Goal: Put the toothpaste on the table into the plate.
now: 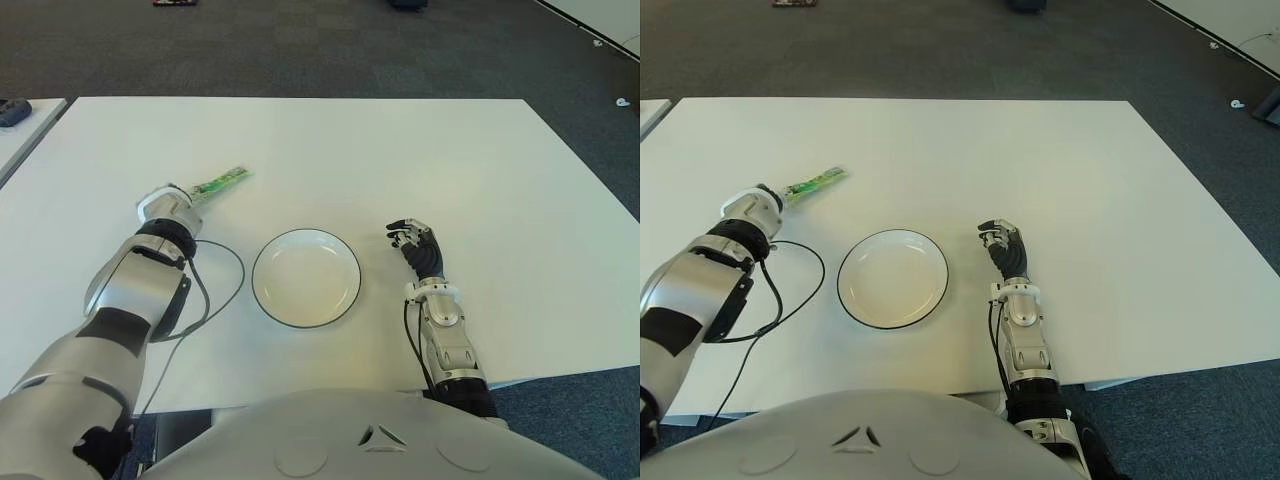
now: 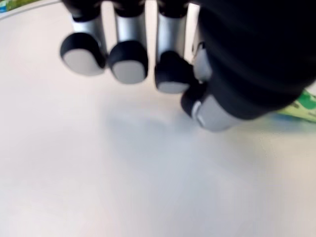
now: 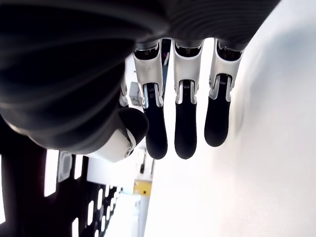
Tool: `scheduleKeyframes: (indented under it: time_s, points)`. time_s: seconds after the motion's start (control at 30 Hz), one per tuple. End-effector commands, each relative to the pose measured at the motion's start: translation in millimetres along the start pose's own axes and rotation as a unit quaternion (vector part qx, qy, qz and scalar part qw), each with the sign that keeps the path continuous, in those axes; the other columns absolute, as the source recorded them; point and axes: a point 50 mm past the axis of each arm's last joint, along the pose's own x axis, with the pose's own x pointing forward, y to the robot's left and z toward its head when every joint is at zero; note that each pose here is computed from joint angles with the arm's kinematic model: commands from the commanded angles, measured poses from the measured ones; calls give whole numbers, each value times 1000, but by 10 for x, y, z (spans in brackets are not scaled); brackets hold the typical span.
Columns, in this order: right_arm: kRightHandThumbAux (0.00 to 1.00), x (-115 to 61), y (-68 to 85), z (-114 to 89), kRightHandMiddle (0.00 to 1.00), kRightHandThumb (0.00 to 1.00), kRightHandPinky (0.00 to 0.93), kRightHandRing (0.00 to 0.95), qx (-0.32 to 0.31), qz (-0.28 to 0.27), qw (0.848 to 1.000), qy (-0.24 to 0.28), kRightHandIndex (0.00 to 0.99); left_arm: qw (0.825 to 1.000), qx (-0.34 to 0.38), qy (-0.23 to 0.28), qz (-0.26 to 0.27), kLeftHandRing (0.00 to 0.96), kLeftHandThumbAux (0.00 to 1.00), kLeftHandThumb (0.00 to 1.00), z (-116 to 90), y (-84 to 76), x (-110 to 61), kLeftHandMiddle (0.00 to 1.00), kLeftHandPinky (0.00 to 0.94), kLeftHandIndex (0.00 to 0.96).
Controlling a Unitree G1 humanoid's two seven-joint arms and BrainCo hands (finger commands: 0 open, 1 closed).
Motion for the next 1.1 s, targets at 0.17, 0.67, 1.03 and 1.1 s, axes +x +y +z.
scheduleKeyframes:
  time_s: [0.17, 0.67, 1.03, 1.1]
  points:
    - [731, 8, -2, -9, 405, 706, 418, 394, 3, -2, 1000, 2, 419, 999, -5, 17, -31, 911, 720, 698, -93, -203, 10, 879, 906, 435]
    - [731, 13, 0, -12, 407, 705, 427, 399, 1, -4, 1000, 5, 419, 999, -15, 12, -27, 911, 720, 698, -98, -173, 19, 878, 905, 435]
    - [730, 17, 4, -8, 416, 705, 436, 409, 3, -1, 1000, 2, 419, 998, -55, -11, -10, 905, 720, 699, -75, -148, 28, 875, 895, 436]
    - [730, 17, 5, -8, 415, 705, 435, 409, 4, 0, 1000, 1, 419, 998, -61, -18, -3, 903, 720, 700, -68, -127, 31, 874, 892, 436]
